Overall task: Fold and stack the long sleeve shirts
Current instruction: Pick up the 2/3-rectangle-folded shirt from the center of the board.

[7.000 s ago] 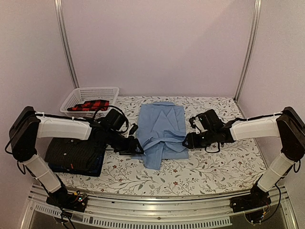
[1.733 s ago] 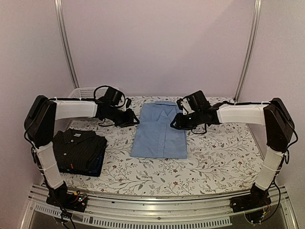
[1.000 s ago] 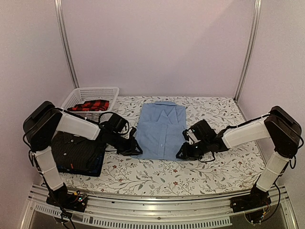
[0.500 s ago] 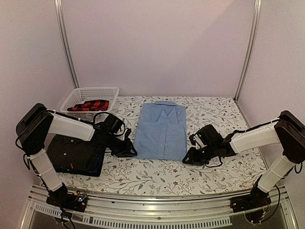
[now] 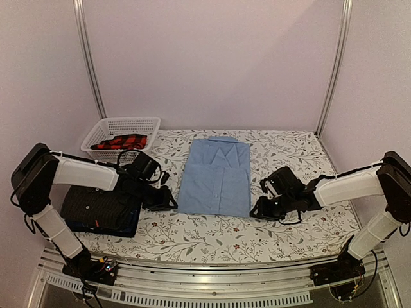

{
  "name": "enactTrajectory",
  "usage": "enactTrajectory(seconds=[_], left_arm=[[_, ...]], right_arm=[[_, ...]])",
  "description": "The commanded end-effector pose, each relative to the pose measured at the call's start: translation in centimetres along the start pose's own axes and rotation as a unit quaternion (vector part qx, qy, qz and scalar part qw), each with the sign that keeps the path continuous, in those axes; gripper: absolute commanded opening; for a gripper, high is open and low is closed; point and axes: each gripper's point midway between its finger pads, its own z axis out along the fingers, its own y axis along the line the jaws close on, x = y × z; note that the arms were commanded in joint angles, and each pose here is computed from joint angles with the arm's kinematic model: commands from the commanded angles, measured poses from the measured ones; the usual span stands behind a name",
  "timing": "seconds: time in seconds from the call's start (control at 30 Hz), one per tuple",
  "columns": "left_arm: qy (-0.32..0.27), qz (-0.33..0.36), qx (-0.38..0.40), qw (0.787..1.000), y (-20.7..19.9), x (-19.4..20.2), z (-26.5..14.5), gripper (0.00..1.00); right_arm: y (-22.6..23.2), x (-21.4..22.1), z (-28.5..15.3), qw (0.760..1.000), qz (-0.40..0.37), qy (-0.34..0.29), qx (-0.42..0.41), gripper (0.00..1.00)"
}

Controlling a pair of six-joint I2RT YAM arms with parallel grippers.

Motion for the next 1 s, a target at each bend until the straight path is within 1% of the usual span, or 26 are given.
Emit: enactTrajectory(seconds=[0.0,0.23,0.53,0.63,0.7,0.8,0.83,0.97], left_arm=[[-0.007,0.003,-0.018,1.0,1.1,-0.1,-0.8,0.31],[-0.005,0.005,-0.018,1.0,1.1,-0.2,-0.7,0.31],[-0.003,0.006,-0.018,1.0,1.1,-0.1,-0.6,0.31],[-0.002,0.007,-0.018,1.0,1.1,0.0,-0.7,0.31],[-0.001,0.007,-0.017,1.0,1.2,0.1,-0.7,0.31],[0.003,0.012,-0.016,1.0,1.2,0.3,-0.8,0.31],[0.006,0.011,-0.016,1.0,1.2,0.5,-0.7,0.31],[0.016,0.02,0.002,1.0,0.7,1.4,-0.6,0.31]], right_arm=[[0.2,-0.7,-0.5,1.0,0.007,-0.017,0.0,0.27],[1.1,0.2,1.0,1.0,0.0,0.007,-0.012,0.26],[1.5,0.6,1.8,1.0,0.003,0.016,-0.013,0.25],[1.5,0.9,2.1,1.0,0.002,0.023,-0.008,0.21],[1.3,1.2,2.3,1.0,0.003,0.028,-0.003,0.16],[0.5,1.3,2.2,0.999,0.006,0.029,0.014,0.03],[0.3,1.4,2.0,0.999,0.006,0.027,0.019,0.0],[-0.3,1.5,1.3,0.999,0.005,0.024,0.032,0.0]])
